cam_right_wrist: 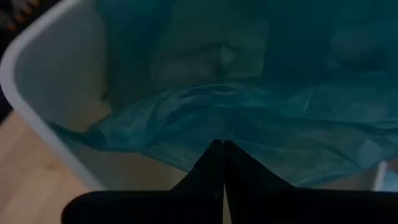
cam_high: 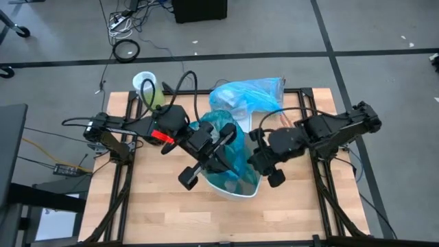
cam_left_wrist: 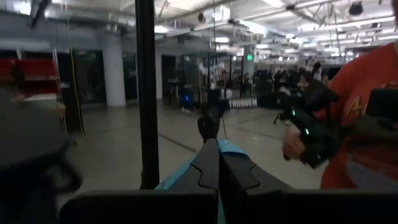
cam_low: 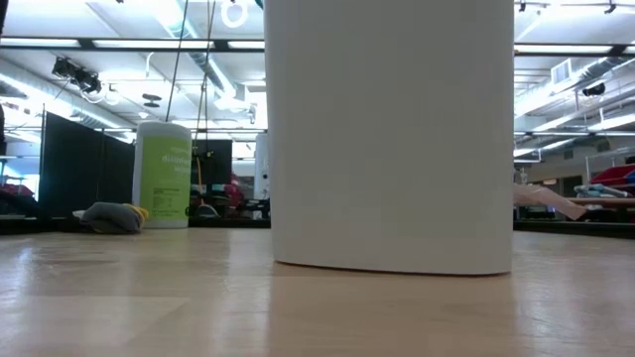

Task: Place trash/remove bag and relplace
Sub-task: Insert the blue trash bag into the white trash bin

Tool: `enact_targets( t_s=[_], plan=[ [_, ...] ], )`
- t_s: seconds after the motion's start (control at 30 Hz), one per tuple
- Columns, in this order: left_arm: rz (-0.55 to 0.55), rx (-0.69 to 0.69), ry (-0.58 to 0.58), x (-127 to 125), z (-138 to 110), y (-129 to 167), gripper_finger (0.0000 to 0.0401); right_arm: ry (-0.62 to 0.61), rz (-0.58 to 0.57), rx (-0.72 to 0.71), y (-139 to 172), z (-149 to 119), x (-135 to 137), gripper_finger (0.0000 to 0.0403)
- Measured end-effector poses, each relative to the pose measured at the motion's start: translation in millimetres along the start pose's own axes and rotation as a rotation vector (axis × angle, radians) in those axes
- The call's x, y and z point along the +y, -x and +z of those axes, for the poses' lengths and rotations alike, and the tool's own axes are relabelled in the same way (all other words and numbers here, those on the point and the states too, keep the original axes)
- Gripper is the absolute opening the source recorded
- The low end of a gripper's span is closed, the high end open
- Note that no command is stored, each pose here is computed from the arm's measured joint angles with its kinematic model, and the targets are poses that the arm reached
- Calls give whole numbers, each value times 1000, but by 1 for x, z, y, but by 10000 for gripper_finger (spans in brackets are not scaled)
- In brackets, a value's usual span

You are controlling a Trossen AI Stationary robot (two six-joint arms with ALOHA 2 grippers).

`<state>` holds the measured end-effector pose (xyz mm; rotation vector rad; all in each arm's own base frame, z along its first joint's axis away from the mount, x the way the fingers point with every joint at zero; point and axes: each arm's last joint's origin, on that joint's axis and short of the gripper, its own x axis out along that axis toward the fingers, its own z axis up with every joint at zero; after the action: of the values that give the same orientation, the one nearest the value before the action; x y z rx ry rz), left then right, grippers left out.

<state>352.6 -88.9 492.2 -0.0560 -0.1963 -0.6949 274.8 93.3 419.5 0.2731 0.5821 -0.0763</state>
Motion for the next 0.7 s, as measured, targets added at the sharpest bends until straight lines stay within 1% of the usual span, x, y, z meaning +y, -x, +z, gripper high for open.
enact_targets(
  t_s=[0.13,0.33,0.47,0.57,0.7],
  plan=[
    [3,-57,0,2,1,-4,3,-4,65,5,-12,9,-8,0],
    [8,-72,42,2,0,-7,3,-35,139,82,-31,13,-22,0],
    [11,-78,43,1,0,-8,4,-47,146,136,-33,11,-29,0],
    [15,-79,45,0,0,-8,4,-58,89,159,-17,9,-39,0],
    [16,-82,42,-2,0,-9,4,-82,7,53,24,13,-49,0]
  ],
)
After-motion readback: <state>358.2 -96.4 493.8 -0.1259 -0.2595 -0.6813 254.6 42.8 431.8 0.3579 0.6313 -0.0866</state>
